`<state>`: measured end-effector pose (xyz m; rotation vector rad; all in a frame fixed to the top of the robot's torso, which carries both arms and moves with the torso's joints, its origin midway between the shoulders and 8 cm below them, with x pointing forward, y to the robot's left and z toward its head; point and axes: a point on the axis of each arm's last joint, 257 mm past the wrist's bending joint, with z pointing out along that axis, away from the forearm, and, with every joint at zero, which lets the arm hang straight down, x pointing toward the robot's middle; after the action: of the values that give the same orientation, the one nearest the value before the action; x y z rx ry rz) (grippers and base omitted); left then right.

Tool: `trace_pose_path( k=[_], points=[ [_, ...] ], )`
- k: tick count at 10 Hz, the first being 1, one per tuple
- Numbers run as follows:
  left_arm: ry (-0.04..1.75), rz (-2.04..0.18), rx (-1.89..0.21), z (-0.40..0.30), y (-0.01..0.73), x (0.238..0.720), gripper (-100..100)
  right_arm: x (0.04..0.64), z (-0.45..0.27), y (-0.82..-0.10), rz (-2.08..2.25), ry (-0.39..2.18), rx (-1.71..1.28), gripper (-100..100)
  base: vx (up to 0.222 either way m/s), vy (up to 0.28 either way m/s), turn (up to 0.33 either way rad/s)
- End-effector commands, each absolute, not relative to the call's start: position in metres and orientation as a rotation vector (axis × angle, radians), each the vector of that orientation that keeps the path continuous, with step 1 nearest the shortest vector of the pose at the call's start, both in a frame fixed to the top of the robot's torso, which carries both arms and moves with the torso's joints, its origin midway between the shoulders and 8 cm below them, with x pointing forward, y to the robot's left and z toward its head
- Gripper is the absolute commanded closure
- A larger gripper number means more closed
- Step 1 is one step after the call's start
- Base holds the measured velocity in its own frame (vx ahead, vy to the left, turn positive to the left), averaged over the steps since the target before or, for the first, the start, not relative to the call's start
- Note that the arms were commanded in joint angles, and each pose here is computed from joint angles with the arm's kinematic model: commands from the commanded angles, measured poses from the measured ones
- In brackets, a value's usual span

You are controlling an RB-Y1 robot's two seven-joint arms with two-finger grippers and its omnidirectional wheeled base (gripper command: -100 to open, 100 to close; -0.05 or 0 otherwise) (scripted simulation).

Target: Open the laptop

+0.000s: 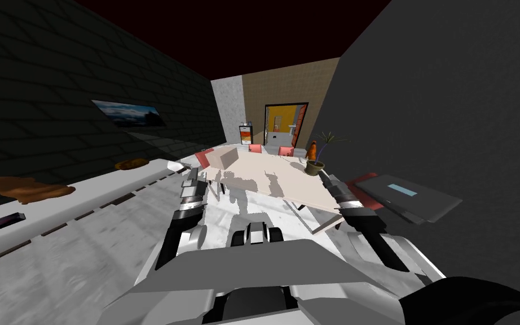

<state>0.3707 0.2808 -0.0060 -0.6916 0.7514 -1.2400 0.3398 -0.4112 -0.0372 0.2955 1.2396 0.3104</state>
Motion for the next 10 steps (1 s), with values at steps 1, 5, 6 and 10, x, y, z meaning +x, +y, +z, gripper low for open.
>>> trace_pose_path(
  k=[1, 5, 6, 10],
  points=[
    [0.751, -1.24, -0.692, -0.006, 0.281, 0.371, 0, 0.332, -0.032, -0.442, 0.139, 1.279, 0.226, -100, 0.011, -0.001, 0.077],
    [0.751, -1.24, -0.692, -0.006, 0.281, 0.371, 0, 0.321, -0.02, -0.479, -0.064, 1.318, 0.138, -100, 0.01, -0.004, 0.079],
    [0.751, -1.24, -0.692, -0.006, 0.281, 0.371, 0, 0.317, -0.015, -0.494, -0.152, 1.337, 0.097, -100, 0.01, -0.004, 0.099],
    [0.751, -1.24, -0.692, -0.006, 0.281, 0.371, 0, 0.304, 0.006, -0.529, -0.345, 1.355, 0.017, -100, 0.009, -0.007, 0.083]
  ],
)
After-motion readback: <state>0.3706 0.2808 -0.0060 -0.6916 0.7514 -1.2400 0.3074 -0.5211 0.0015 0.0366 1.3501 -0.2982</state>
